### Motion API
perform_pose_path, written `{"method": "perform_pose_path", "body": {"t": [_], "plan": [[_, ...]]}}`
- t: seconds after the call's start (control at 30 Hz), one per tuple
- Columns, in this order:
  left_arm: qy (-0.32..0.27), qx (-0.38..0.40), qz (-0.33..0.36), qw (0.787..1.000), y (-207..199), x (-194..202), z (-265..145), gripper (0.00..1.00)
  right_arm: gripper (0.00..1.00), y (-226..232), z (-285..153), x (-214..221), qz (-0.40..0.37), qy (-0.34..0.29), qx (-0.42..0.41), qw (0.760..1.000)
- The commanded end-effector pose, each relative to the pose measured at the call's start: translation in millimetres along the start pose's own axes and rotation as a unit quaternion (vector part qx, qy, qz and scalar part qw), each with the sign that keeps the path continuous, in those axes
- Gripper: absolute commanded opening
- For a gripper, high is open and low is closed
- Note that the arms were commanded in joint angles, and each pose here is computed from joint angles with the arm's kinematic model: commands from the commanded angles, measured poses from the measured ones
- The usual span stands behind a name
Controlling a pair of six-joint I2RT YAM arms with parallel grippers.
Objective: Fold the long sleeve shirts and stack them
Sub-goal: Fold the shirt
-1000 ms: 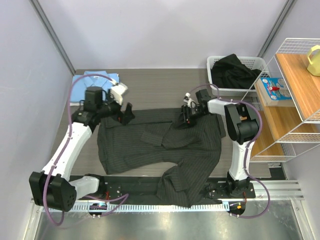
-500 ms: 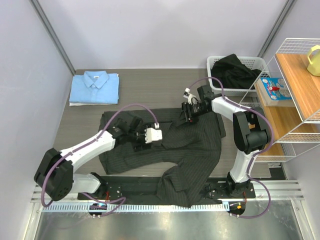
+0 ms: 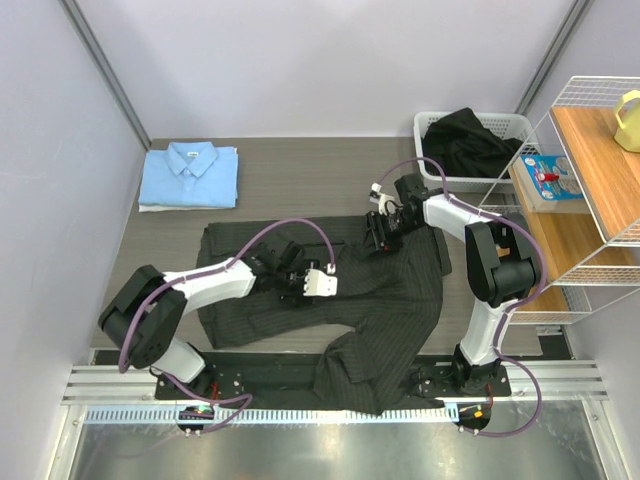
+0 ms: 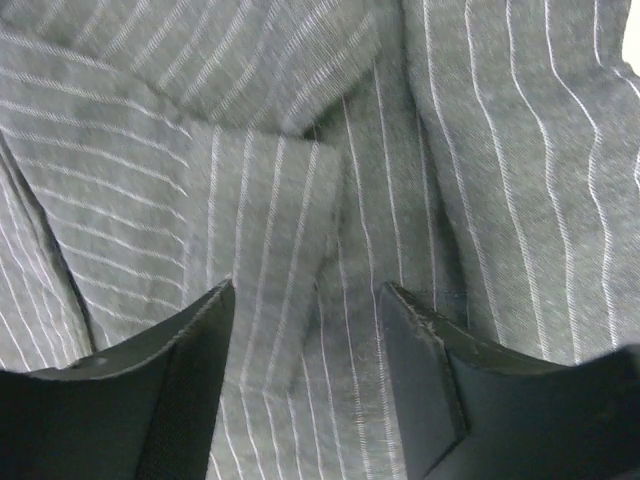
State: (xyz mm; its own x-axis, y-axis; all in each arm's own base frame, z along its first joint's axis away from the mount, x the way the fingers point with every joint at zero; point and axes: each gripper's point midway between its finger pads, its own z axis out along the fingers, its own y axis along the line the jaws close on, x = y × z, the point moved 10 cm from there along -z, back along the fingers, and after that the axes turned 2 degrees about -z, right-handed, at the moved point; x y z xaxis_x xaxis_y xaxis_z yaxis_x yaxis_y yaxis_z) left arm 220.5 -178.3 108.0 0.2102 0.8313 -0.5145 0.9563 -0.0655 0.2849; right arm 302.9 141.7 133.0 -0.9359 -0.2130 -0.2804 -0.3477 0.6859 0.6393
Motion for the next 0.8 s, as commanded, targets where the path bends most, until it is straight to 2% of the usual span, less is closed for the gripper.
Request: {"method": "perform_pose_path", "body": {"t": [0.0,0.07,0.47,0.5,0.57,0.6,0.63,0.77], "plan": [[-0.036,-0.011,0.027,0.999,19.7,-16.1,8.4,0.56,0.43,-5.8,3.1,4.0,-0.002,0.013,0.012,1.000],[-0.040,-0.005,0.026,0.999,20.6,-17.6,10.2,0.55,0.43,-7.7,4.9,6.0,0.001,0.017,0.013,1.000],[-0.044,0.021,-0.007,0.999,32.9,-20.6,10.5,0.29,0.43,-12.0,8.8,9.5,0.005,0.028,0.015,0.999],[-0.044,0.020,-0.012,0.999,35.0,-19.3,9.2,0.22,0.43,-12.0,9.0,9.2,0.006,0.028,0.015,0.999],[-0.045,0.015,-0.022,0.999,37.9,-19.9,8.9,0.15,0.43,-12.6,9.6,9.6,0.006,0.030,0.014,0.999],[-0.044,0.011,-0.027,0.999,39.9,-20.1,8.2,0.06,0.43,-12.9,9.4,9.3,0.006,0.029,0.013,0.999],[-0.044,0.011,-0.032,0.998,40.4,-20.1,8.0,0.02,0.43,-12.3,9.5,9.2,0.006,0.029,0.013,0.999],[-0.045,0.007,-0.044,0.998,43.4,-20.5,7.4,0.00,0.44,-8.6,4.6,5.2,-0.013,0.021,0.011,1.000]]}}
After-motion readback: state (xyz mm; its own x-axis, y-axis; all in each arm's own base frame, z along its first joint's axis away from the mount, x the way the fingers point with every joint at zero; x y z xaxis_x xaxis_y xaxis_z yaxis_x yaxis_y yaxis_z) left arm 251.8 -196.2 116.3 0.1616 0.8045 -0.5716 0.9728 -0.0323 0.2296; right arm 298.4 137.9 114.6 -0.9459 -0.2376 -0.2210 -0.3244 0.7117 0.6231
